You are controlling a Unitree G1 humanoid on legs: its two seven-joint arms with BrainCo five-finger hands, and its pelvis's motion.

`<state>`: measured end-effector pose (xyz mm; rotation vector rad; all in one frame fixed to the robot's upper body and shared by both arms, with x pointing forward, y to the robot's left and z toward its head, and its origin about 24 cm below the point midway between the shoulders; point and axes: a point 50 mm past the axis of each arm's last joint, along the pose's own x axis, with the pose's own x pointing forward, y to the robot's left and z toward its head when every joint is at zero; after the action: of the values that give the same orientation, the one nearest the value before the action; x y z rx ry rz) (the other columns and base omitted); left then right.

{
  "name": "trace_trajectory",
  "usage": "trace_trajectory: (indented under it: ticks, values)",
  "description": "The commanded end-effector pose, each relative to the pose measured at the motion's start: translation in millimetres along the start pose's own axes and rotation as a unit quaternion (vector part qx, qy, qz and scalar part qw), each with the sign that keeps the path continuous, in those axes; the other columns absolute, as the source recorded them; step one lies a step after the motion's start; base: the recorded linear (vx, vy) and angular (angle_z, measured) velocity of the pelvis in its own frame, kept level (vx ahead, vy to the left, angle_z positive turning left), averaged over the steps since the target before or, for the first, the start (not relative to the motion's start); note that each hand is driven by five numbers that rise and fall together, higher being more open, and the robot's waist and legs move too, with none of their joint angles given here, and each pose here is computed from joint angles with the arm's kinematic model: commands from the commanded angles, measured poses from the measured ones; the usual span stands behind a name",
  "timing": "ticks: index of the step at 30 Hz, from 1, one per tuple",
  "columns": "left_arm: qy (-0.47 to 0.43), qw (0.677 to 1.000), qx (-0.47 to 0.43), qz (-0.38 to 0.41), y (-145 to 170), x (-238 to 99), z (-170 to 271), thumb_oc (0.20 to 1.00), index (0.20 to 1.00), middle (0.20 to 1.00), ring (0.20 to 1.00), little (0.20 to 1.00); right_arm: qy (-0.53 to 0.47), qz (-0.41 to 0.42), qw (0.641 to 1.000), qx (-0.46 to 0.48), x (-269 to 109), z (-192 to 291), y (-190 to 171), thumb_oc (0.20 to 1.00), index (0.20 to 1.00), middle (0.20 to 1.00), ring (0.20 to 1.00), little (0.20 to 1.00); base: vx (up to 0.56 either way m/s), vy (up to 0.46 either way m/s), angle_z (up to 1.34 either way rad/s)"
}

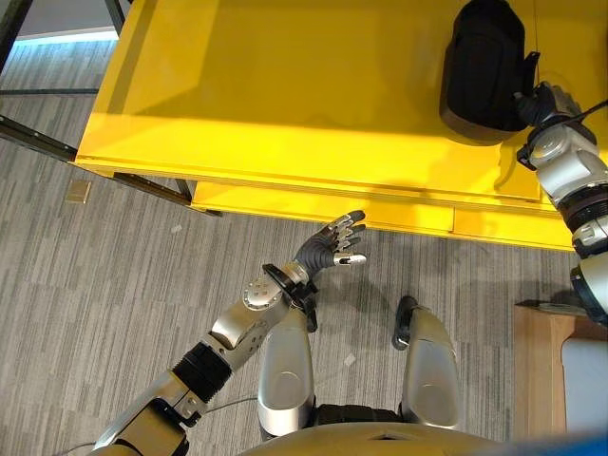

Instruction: Move parts from the plastic box to the shelf.

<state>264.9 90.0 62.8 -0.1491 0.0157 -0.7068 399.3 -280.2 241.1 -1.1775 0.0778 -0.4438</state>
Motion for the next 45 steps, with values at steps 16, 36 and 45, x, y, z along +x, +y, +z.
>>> trace_trajectory:
  ticks: [16, 36, 45]
  values:
    - [-0.047, 0.998, -0.004, -0.043, -11, -10, 9, 1.0, 1.0, 1.0, 1.0, 1.0, -0.049, -0.103, 0.989, -0.089, 4, 19, -48, 0.2, 0.2, 0.2, 0.2, 0.2, 0.0, 0.0, 0.0]
    - [-0.05, 0.998, -0.002, -0.044, -12, -13, 9, 1.0, 1.0, 1.0, 1.0, 1.0, -0.035, -0.186, 0.966, -0.176, 6, 13, -72, 0.2, 0.2, 0.2, 0.2, 0.2, 0.0, 0.0, 0.0]
    - [-0.052, 0.996, -0.023, -0.063, -15, -15, 7, 1.0, 1.0, 1.0, 1.0, 1.0, -0.015, -0.179, 0.97, -0.161, 6, 7, -72, 0.2, 0.2, 0.2, 0.2, 0.2, 0.0, 0.0, 0.0]
